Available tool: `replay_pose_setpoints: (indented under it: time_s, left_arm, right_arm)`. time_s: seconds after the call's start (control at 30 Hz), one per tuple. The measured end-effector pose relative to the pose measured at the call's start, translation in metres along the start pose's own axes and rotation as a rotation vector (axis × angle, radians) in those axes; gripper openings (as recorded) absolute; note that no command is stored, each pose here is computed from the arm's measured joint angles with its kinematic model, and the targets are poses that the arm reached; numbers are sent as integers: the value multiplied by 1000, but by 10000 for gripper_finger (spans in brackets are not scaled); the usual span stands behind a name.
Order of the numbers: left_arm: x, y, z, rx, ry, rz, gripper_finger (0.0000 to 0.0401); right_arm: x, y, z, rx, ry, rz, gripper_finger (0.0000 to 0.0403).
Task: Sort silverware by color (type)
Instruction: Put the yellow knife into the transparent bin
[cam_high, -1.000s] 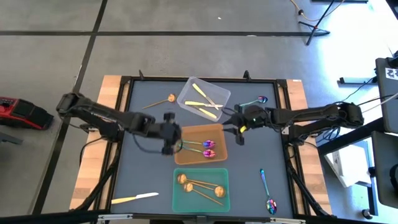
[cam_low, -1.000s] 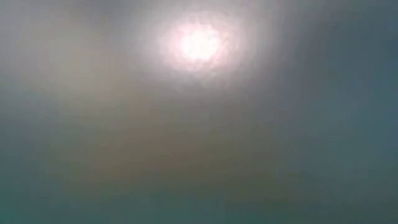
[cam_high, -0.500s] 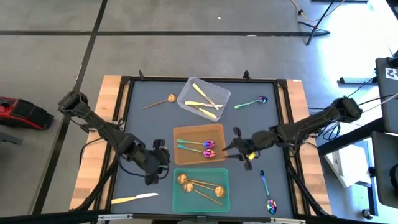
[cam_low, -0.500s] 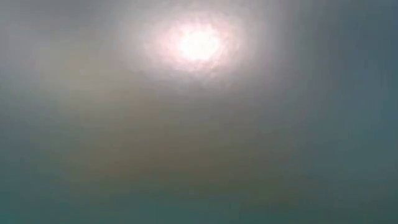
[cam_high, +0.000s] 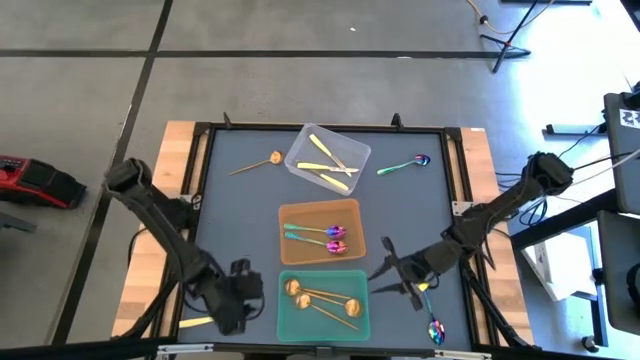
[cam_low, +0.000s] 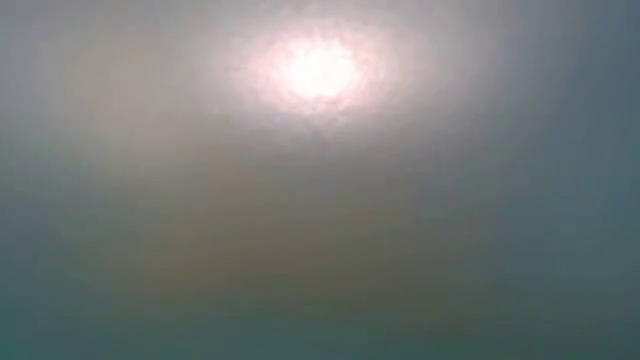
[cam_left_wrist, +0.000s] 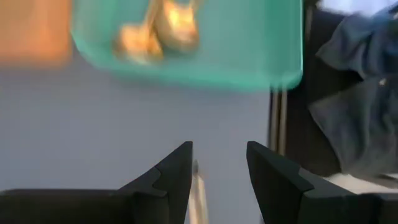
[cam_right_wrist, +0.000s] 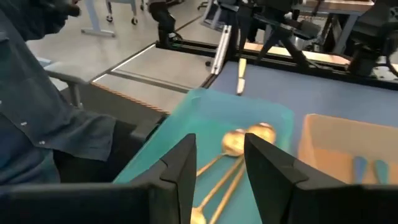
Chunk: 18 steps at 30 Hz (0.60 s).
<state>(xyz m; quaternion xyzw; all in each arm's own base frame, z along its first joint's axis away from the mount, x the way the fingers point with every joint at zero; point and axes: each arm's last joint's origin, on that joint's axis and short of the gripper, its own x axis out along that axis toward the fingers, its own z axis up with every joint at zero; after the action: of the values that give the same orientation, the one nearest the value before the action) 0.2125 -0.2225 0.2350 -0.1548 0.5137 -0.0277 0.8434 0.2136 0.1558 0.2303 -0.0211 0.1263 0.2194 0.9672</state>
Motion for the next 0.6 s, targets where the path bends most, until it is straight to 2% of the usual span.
replay_pose_setpoints:
  time_s: [0.17, 0.33, 0.47, 0.6]
  left_arm:
    - [9, -20, -36, -218, 164, 58, 146]
    - [16, -38, -79, -342, 266, 100, 146]
    - [22, -39, -107, -365, 340, 210, 146]
    - [29, -36, -117, -338, 377, 291, 146]
  right_arm:
    - [2, 9, -2, 23, -9, 0, 127]
    - [4, 10, -5, 63, 4, -2, 127]
    - [6, 11, -5, 97, 2, 0, 127]
    - [10, 16, -11, 119, 22, 21, 127]
